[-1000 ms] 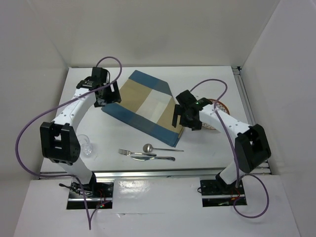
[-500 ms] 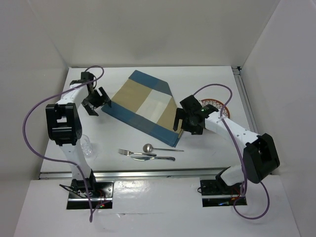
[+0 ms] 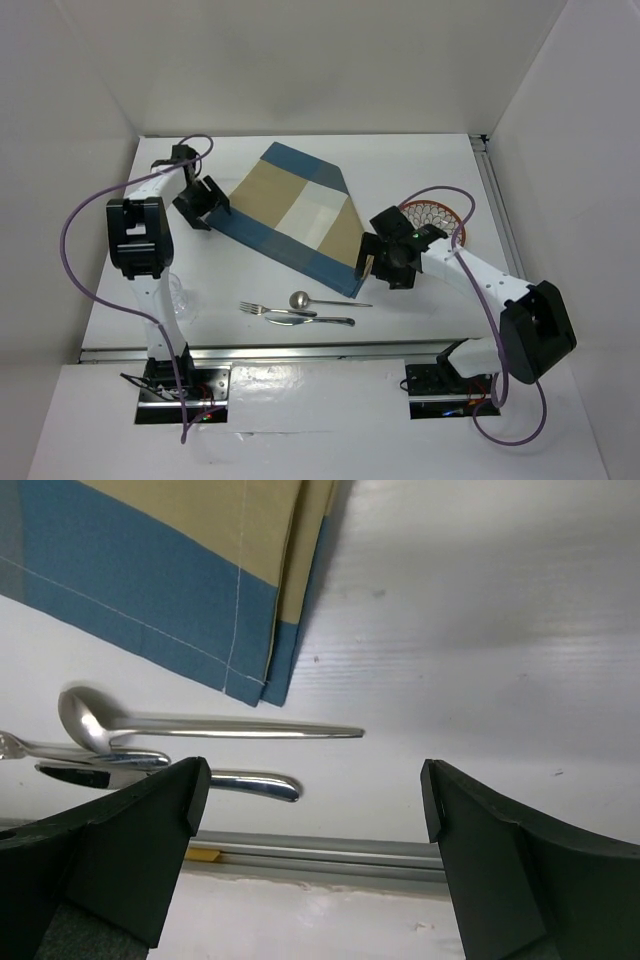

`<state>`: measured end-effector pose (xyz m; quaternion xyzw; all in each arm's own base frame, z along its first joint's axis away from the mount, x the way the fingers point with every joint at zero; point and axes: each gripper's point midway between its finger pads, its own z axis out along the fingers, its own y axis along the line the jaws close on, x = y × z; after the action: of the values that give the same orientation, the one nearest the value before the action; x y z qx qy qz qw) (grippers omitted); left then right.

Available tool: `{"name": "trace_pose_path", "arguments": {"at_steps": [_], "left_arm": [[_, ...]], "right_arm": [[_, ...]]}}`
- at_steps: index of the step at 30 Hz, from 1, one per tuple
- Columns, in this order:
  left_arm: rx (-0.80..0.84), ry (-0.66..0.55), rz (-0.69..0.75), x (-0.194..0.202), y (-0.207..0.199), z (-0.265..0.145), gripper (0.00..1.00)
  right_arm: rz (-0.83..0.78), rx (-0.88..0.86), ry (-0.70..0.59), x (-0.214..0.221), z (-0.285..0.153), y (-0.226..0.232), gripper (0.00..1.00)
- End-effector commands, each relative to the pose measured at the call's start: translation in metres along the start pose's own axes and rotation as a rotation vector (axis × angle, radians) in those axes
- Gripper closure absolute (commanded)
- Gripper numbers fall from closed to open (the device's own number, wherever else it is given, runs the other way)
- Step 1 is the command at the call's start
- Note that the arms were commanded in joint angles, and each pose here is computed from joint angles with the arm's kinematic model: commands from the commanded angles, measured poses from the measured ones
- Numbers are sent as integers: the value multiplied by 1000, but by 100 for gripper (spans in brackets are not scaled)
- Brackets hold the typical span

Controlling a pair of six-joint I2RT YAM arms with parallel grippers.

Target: Set the dinner table for one person

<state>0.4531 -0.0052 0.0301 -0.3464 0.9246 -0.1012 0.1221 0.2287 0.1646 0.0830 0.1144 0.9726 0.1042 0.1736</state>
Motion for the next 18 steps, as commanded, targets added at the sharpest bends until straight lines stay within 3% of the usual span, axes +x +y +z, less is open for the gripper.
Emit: {"name": "trace_pose_path", "arguments": {"at_steps": [1,3,4,6,10,18], "left_arm": [[-26,25,-16,6,4,21,18],[-11,20,-14,6,2,24,42],[1,28,-14,8,1,26,67],[12,36,-15,11,1,28,98],[50,25,1,10,-7,13,100],[71,-67,57,6,-7,-27,100]], "right_arm": [[24,-54,14,6,-4,9,0],[45,-87,15,5,0,17,0],[45,-103,31,8,3,19,0],[51,-105,41,13,12,24,1],[44,-82,11,-4,24,36,6],[126,-30,76,3,58,39,17]]}}
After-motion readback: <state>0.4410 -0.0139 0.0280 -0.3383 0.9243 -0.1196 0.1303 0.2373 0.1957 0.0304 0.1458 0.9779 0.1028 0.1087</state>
